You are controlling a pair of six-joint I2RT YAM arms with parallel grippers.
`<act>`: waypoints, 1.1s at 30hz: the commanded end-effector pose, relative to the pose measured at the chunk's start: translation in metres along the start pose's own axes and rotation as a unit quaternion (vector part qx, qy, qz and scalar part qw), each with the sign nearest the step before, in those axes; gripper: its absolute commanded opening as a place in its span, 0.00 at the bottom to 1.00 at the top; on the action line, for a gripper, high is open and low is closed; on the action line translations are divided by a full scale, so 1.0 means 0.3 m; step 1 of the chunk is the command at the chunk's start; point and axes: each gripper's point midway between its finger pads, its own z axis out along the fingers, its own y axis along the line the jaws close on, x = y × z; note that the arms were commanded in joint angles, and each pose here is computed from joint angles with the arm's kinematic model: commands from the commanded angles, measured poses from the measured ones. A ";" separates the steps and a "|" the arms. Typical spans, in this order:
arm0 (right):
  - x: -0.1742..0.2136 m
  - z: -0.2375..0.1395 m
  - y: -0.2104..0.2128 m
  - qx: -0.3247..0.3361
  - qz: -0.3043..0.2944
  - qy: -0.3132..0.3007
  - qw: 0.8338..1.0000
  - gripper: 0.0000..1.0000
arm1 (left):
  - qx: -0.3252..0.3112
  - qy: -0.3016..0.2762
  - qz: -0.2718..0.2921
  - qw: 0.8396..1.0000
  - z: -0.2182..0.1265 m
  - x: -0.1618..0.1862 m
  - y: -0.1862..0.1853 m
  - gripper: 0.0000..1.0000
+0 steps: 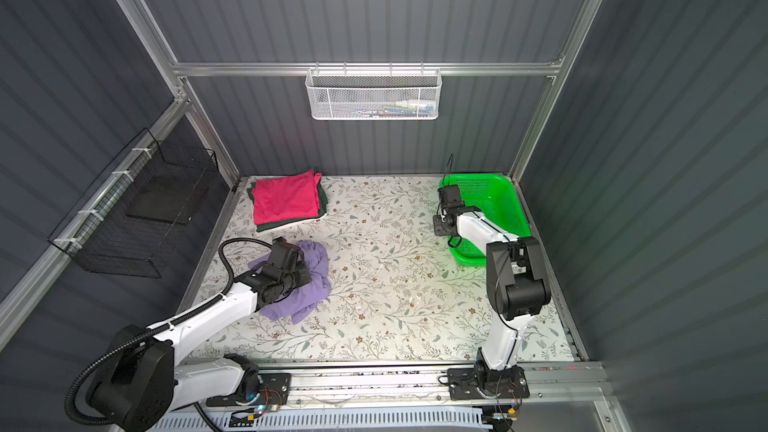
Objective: Fold and stack the t-shirts
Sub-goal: 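Drag the green basket farther away with right gripper while left holds shirt, then lower the lavender shirt onto the table center with the left gripper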
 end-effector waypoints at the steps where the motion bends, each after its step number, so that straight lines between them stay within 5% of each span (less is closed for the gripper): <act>1: -0.074 0.007 -0.052 -0.019 0.002 -0.019 1.000 0.19 | 0.004 0.010 0.008 1.000 0.007 0.006 -0.009 0.00; 8: -0.193 0.048 -0.159 -0.011 -0.013 -0.047 0.999 0.17 | 0.055 0.031 0.001 0.998 0.030 -0.005 -0.114 0.00; 14: -0.275 0.102 -0.184 -0.009 -0.033 -0.065 0.997 0.18 | 0.158 0.031 0.056 0.985 -0.014 -0.084 -0.446 0.00; 19: -0.308 0.143 -0.235 0.005 -0.024 -0.059 0.998 0.18 | 0.264 -0.005 0.115 0.958 -0.197 -0.233 -0.748 0.00; 23: -0.327 0.152 -0.251 0.001 -0.014 -0.063 0.998 0.20 | 0.333 -0.061 0.105 0.935 -0.384 -0.314 -0.817 0.00; 27: -0.346 0.143 -0.244 -0.007 -0.011 -0.073 0.997 0.32 | 0.219 -0.080 0.080 0.969 -0.273 -0.285 -0.636 0.00; 30: -0.359 0.101 -0.237 -0.017 0.003 -0.085 0.996 0.49 | 0.100 -0.020 0.138 0.985 -0.059 -0.147 -0.490 0.43; 33: -0.350 0.038 -0.212 -0.029 0.016 -0.100 0.994 0.65 | -0.052 0.006 0.172 0.984 0.078 -0.068 -0.284 0.66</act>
